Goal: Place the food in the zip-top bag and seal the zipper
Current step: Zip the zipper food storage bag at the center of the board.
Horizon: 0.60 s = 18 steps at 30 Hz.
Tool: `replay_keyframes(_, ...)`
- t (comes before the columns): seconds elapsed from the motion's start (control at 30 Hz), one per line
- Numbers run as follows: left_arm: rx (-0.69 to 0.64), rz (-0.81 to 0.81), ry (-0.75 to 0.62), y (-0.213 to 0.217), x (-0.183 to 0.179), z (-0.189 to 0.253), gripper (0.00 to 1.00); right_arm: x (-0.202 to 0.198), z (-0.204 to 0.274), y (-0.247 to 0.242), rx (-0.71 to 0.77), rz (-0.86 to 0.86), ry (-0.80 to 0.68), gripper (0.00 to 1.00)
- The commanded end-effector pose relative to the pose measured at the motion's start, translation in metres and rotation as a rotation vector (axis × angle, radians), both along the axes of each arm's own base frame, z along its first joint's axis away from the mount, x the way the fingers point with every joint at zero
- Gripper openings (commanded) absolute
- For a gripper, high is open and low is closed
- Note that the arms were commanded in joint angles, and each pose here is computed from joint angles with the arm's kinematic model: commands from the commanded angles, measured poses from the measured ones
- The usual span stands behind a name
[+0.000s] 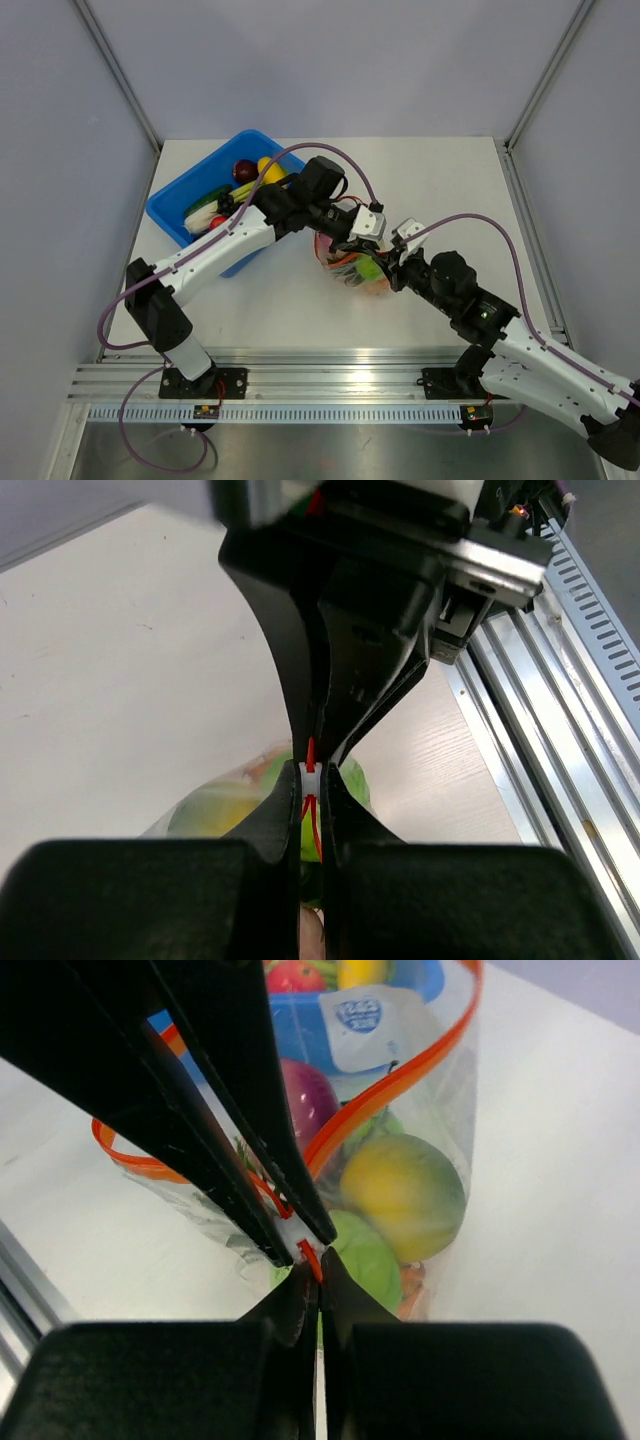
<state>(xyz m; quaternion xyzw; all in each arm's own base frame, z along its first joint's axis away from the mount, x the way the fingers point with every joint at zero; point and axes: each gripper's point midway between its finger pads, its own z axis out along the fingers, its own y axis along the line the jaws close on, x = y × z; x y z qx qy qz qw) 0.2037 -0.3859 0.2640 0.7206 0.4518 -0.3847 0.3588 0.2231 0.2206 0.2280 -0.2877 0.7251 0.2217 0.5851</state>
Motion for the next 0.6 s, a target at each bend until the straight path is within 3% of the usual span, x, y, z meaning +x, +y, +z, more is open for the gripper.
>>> replay_keyframes(0.0,-0.021,-0.026,0.013,0.001,-0.007,0.009,0.0,0.008,0.062,-0.023,0.201,-0.136,-0.176,0.0)
replay_keyframes(0.57,0.018,0.049,0.051,0.017,0.015,-0.003,0.0,0.005,0.057,-0.059,0.207,-0.261,-0.209,0.0)
